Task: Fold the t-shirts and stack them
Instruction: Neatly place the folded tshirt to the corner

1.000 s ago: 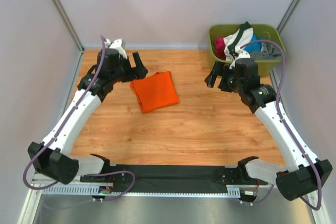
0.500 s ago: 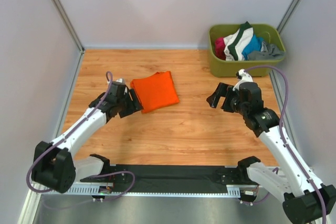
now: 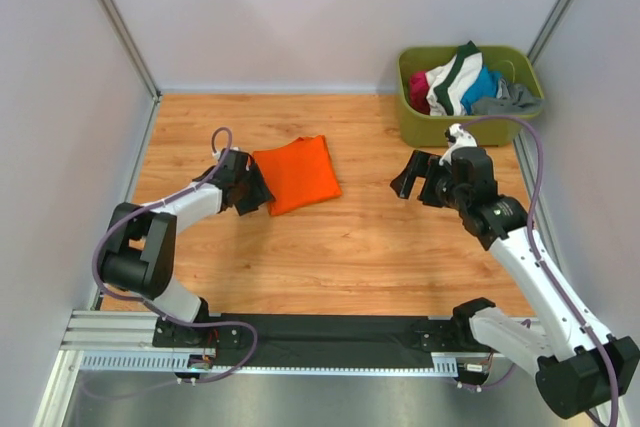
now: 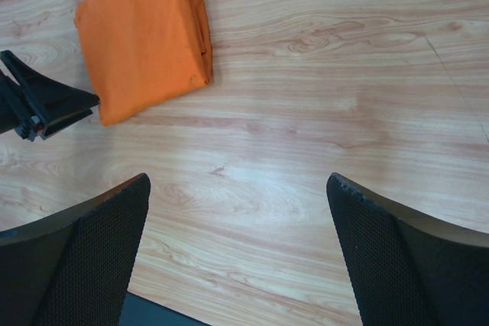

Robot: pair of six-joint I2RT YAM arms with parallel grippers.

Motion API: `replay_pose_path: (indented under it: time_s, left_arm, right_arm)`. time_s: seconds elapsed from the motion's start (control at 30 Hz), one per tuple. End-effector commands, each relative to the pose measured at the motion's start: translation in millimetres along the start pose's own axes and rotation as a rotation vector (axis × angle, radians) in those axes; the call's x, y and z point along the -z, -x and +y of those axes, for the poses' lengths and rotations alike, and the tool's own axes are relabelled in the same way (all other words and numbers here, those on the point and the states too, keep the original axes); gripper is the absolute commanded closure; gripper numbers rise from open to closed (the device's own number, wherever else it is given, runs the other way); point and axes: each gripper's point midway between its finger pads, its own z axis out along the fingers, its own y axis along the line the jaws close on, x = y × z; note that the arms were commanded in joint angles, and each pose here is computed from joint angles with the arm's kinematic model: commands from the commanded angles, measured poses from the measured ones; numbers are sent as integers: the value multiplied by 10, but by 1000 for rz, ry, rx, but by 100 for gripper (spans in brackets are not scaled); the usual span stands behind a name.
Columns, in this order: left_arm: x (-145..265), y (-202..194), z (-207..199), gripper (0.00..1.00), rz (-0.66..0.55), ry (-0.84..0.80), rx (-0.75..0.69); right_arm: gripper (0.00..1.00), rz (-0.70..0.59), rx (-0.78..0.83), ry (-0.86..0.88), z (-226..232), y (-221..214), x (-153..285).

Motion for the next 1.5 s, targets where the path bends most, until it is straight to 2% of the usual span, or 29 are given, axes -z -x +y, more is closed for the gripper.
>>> replay_pose_path:
  time_s: [0.0, 0.13, 0.3, 0.37, 0.4, 0.47, 0.57, 0.7, 0.83, 0.9, 0.93, 1.0, 1.03, 1.2, 1.4, 1.47]
  left_arm:
    - [-71, 298, -316, 38, -80, -107, 15]
    - [-186, 303, -295, 39, -71, -90, 20]
    - [-284, 289, -219, 51, -60, -46, 23]
    - [-306, 314, -146, 67, -60, 0, 22]
    - [-298, 297, -43, 85, -44, 44, 29]
    - [-297, 377, 83, 100, -43, 70, 49]
    - [-278, 552, 176, 100, -46, 58, 79]
    - [-276, 848, 249, 100, -43, 85, 13]
    - [-269, 1357, 192, 100, -94, 94, -37]
    - [-374, 1461, 332, 100, -72, 138, -32]
    - [-350, 1669, 286, 100, -101, 132, -47]
    - [-451, 1732, 425, 100, -70, 156, -32]
    - [-420, 1917, 456, 100, -97, 152, -21]
    - [-493, 2248, 822, 100, -101, 178, 57]
    - [-481, 2787, 1212, 100, -186, 236, 168]
    - [-509, 2861, 1453, 100, -198, 298, 214]
  right_arm:
    - [0, -54, 32, 33, 146, 265, 31]
    - [0, -48, 35, 30, 156, 294, 5]
    - [0, -46, 35, 21, 152, 307, -14]
    - [0, -45, 41, 17, 149, 315, -5]
    - [0, -50, 43, 17, 161, 347, 7]
    - [0, -47, 49, 9, 152, 352, 9]
    - [0, -47, 61, 4, 149, 377, -22]
    - [0, -31, 70, -3, 162, 413, -101]
    - [0, -16, 72, -23, 155, 462, -243]
    - [0, -21, 69, -43, 132, 498, -296]
    - [0, -20, 67, -52, 127, 521, -333]
    - [0, -34, 65, -62, 121, 575, -369]
    - [0, -32, 64, -61, 126, 575, -401]
    - [0, -75, 64, -113, 65, 722, -537]
    - [0, -48, 63, -150, 42, 796, -835]
    - [0, -40, 58, -156, 45, 811, -895]
